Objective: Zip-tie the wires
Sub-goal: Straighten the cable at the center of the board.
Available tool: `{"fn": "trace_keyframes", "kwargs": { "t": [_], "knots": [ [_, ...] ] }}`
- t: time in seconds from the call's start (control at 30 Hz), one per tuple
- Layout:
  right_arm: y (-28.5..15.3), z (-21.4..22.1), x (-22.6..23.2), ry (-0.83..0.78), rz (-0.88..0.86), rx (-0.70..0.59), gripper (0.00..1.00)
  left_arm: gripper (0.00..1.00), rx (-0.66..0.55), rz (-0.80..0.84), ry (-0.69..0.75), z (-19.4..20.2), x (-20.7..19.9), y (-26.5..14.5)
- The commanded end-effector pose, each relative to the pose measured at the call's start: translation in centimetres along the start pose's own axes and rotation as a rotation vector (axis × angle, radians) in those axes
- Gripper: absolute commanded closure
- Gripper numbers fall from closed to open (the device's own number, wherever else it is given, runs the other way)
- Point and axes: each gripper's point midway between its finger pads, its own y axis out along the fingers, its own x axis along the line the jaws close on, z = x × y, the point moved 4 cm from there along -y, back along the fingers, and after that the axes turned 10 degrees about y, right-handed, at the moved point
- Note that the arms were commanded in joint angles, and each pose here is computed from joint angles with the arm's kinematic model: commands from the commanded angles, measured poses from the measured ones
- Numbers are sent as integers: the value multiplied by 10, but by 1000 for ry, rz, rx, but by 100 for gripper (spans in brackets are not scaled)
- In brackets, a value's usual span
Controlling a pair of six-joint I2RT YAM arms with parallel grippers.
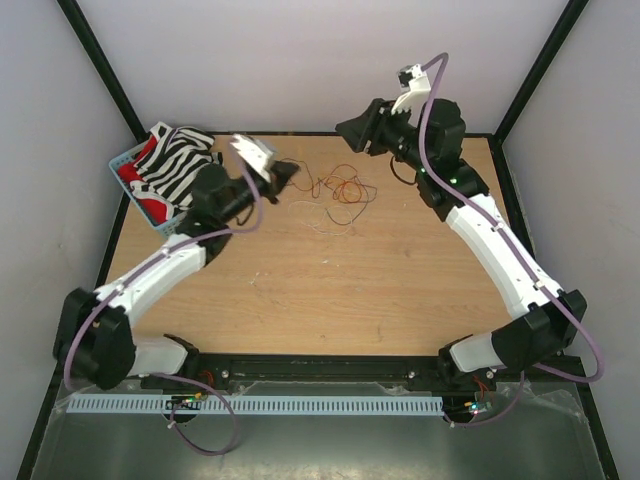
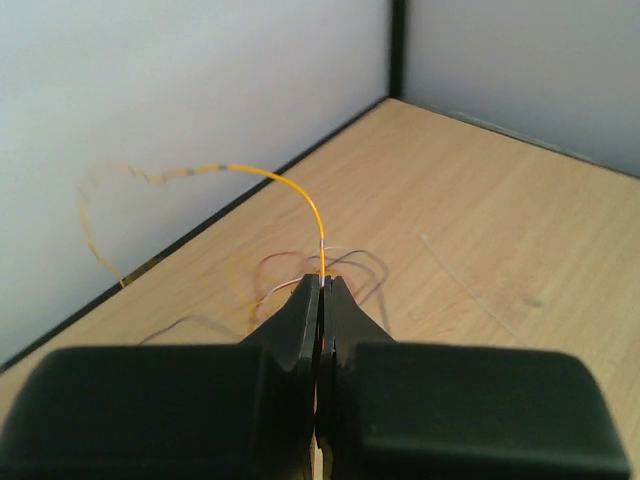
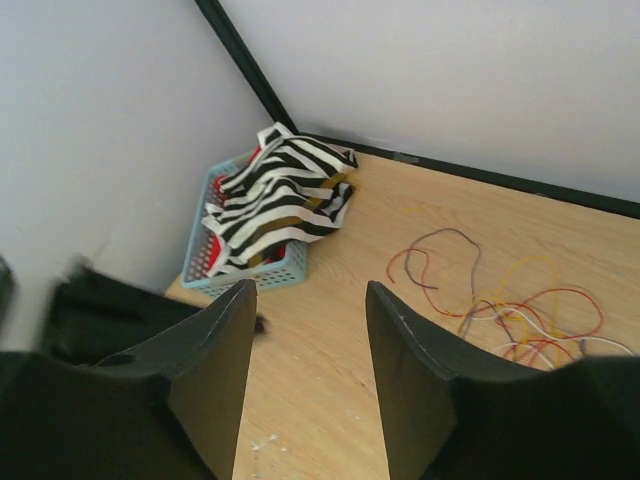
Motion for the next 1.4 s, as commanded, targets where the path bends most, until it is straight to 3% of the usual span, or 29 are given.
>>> {"fn": "trace_keyframes", "kwargs": {
  "t": [0.0, 0.27, 0.5, 0.67, 0.93, 1.07, 1.37],
  "knots": [
    [-4, 1, -10, -68, 43, -15, 38, 100, -15, -195, -200, -24, 50, -50],
    [16, 33, -58, -95, 182, 33, 25, 100, -29, -296, -208, -82, 64, -114],
    [64, 88, -109, -21, 254, 201, 25, 100, -97, -271, -198, -129, 52, -139],
    [88, 124, -137, 3, 273, 302, 16, 100, -115, -231, -210, -148, 46, -144],
    [115, 178, -128, -239, 126, 390, 7, 100, -118, -225, -210, -156, 44, -148],
    [119, 193, -122, -239, 36, 393, 7, 100, -120, -225, -208, -160, 43, -152],
    [150, 229, -139, -257, 51, 449, 12, 100, -136, -221, -199, -173, 39, -161]
  ]
}}
